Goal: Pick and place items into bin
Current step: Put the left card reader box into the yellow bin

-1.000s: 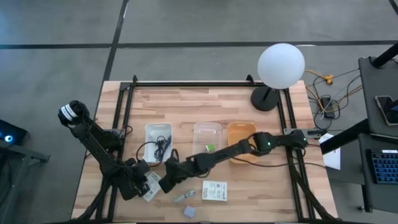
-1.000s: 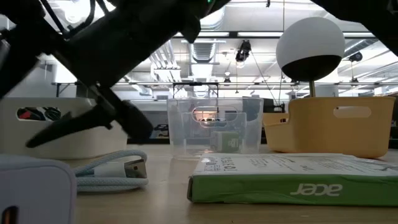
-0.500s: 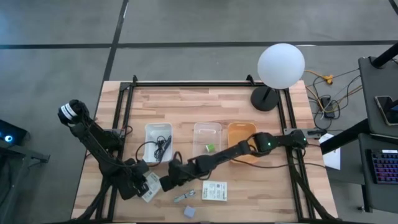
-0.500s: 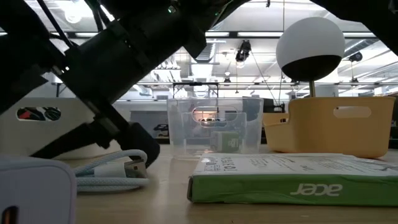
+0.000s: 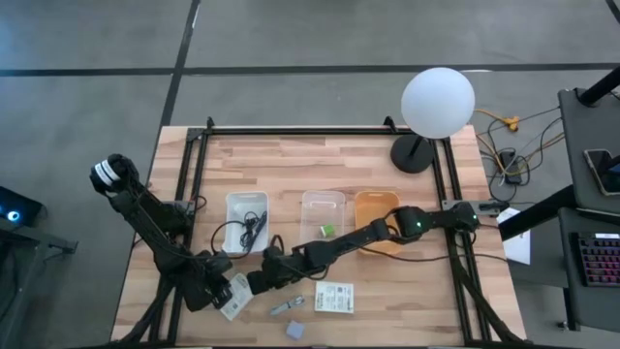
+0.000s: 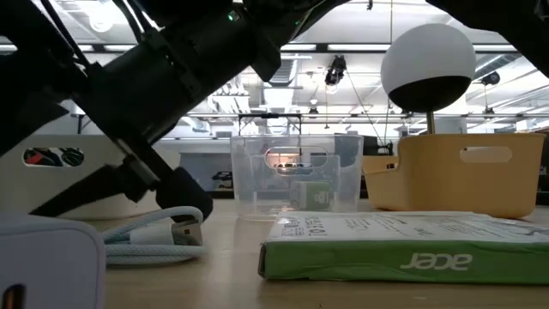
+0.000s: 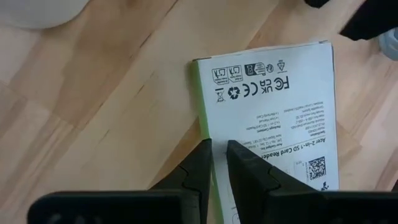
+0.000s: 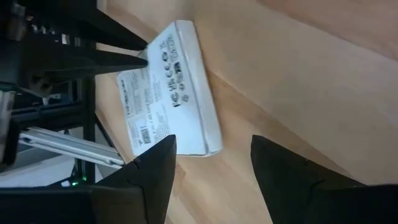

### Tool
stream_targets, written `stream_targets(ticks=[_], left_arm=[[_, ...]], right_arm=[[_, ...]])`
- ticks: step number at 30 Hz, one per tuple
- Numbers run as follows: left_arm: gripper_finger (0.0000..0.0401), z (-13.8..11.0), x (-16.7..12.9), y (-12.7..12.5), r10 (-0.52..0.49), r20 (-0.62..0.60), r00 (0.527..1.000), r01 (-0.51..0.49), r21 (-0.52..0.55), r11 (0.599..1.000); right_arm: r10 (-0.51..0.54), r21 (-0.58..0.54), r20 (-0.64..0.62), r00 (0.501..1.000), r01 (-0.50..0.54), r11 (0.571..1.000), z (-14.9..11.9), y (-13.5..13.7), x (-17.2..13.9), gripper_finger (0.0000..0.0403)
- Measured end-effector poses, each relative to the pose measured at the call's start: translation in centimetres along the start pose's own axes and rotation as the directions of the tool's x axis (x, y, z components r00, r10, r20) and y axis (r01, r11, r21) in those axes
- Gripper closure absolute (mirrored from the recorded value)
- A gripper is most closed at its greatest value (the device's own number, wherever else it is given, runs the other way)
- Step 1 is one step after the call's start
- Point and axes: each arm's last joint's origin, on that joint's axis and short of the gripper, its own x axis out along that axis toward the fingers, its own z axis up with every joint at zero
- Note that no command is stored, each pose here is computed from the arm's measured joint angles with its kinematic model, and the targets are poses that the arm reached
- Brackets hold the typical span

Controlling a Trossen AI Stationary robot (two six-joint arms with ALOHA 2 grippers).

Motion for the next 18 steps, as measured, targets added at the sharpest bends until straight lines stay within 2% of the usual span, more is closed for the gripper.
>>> stream_targets(ticks=[9, 18], left_arm=[[0.0364, 1.4, 0.5, -0.3, -0.049, 0.081, 0.996, 0.054, -0.059, 0.997], [0.0364, 2.8, 0.8, -0.4, -0.042, 0.143, 0.989, 0.054, -0.081, 0.995]], right_arm=[[-0.005, 0.016, -0.012, 1.000, 0.006, 1.000, -0.3, -0.1, 0.0, 0.0209], [-0.012, 0.024, -0.030, 0.999, 0.013, 1.000, -1.3, -0.2, 0.1, 0.0209]])
